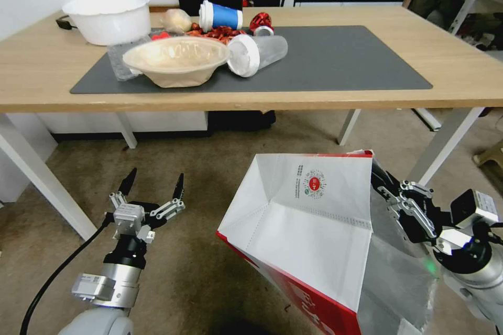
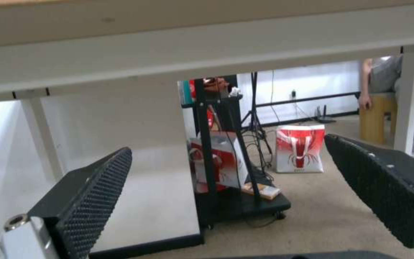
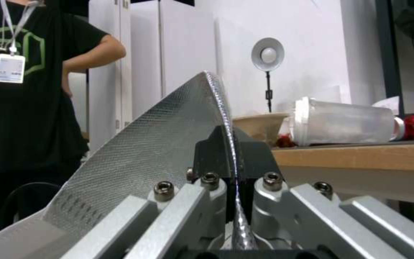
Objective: Pick up the food delivery bag from the floor and place it on the table.
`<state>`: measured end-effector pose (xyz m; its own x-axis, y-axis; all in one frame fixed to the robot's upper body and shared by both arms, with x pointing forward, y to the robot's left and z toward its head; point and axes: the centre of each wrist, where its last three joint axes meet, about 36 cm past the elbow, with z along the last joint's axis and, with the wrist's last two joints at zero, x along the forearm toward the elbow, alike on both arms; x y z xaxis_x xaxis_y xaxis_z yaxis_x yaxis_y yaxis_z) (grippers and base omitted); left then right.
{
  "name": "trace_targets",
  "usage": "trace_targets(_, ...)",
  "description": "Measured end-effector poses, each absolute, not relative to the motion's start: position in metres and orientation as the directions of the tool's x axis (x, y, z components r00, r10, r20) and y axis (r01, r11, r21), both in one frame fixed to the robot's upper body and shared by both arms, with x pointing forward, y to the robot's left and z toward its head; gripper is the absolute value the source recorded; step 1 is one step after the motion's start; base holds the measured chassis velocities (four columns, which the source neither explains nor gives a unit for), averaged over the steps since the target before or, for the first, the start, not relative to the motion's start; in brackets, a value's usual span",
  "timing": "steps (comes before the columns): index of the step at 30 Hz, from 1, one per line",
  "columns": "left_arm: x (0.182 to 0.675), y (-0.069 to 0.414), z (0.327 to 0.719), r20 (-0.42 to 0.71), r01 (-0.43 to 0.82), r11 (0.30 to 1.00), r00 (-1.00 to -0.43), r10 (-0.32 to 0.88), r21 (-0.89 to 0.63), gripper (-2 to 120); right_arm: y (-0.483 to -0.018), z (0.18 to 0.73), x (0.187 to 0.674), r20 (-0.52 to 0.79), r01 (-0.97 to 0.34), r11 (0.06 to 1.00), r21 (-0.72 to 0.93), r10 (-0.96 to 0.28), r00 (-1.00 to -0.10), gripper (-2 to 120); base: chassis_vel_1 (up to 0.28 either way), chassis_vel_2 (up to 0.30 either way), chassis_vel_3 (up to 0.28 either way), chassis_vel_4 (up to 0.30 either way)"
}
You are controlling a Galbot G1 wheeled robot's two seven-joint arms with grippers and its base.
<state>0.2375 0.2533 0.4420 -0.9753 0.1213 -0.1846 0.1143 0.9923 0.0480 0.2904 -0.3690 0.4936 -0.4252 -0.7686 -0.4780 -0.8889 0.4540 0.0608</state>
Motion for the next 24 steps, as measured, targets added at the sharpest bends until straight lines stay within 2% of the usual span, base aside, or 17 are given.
trace_targets(24,0.2394,0.2543,0.4457,-0.185,0.107,0.993,-0.976,0.113,0.041,100,-0.368,0.4932,0.2947,-0.474,-0.908,0.414,0.072,-0.787,-0.396,0,0.0,0.0,0.0,0.0)
